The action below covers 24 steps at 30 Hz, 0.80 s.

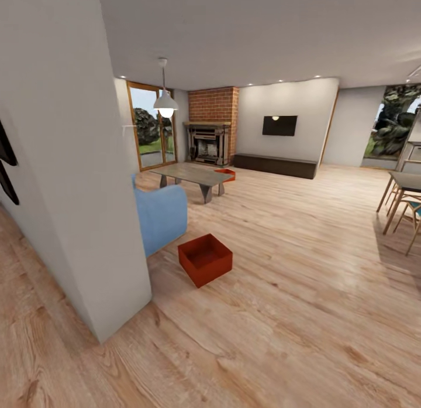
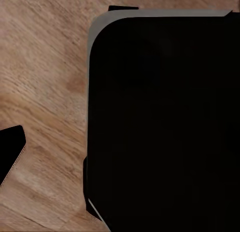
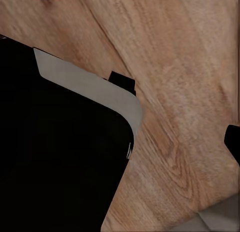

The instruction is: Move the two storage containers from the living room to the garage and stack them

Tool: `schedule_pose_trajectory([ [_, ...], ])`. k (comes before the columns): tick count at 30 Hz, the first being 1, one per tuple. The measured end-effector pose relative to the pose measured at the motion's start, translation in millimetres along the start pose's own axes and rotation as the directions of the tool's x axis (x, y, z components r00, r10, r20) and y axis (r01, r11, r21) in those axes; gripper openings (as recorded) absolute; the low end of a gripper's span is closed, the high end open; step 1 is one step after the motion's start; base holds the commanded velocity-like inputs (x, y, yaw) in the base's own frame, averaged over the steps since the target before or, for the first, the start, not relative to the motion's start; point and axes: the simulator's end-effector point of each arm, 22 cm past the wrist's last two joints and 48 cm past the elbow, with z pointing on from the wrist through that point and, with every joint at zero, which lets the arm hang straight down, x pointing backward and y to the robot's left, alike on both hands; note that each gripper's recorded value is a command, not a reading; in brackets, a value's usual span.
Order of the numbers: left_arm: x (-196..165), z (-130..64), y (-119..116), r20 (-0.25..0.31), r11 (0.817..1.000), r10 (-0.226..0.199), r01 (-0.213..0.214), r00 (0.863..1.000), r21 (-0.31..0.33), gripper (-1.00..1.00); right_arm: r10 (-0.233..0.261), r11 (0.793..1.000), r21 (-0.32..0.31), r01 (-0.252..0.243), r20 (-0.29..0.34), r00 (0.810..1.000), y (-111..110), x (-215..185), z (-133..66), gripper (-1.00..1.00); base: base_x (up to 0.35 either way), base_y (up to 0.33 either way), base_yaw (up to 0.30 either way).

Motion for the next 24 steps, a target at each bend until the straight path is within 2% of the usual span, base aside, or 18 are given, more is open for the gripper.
schedule_pose_trajectory([
  [24,0.0,0.0,0.2,0.000,1.000,0.000,0.000,1.000,0.000,1.00,0.000,1.000,0.000,0.000,0.000,1.000,-0.1,0.0,0.0,1.00,0.322,0.000,0.000],
])
